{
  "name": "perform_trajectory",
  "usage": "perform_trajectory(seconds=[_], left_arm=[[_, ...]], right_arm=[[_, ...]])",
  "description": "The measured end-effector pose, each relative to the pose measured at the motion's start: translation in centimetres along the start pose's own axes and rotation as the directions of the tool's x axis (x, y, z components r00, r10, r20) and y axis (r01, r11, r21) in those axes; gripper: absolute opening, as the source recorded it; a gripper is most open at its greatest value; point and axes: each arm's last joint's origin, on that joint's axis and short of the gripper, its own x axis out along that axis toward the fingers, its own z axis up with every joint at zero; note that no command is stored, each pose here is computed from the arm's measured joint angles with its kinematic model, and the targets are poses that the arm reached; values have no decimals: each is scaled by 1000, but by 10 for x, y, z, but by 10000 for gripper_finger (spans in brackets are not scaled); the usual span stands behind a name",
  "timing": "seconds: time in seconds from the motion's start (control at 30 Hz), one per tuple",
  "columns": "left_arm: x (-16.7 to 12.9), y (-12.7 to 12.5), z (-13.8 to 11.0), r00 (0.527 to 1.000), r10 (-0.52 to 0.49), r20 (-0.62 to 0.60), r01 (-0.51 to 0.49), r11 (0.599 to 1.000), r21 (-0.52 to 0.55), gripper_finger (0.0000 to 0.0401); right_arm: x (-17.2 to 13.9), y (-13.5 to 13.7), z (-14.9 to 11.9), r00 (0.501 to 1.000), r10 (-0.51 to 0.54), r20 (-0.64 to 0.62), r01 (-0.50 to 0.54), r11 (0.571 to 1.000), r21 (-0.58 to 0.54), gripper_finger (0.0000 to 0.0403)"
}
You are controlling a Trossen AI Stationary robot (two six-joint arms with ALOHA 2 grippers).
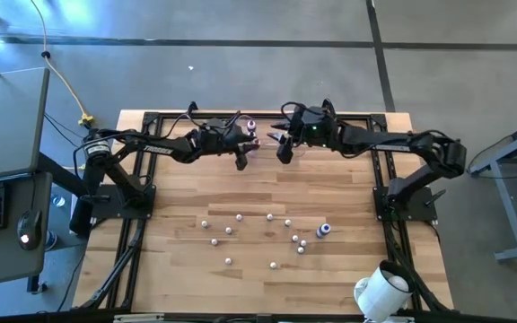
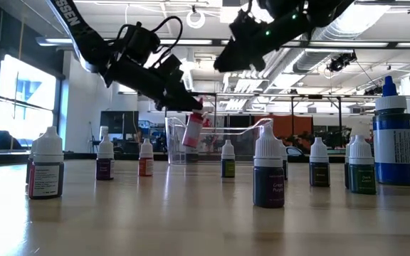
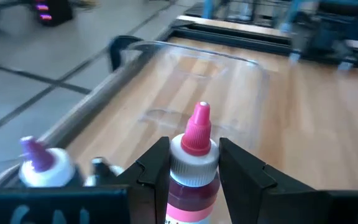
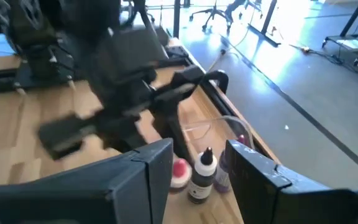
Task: Pick & Place food coloring
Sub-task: Put the pink food coloring into the transparent bin
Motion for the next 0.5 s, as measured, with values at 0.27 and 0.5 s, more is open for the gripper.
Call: perform_trajectory(seconds=[0.27,0.5], left_arm=[[13,-20,-13,996,84,-4,-84,996,12,106],[16,-33,-18,966,260,-3,-259,965,32,106]], right_arm=[[-16,2,9,1000,11,12,-11,1000,-2,141],[-15,2,3,999,10,-40,-10,1000,-2,141]])
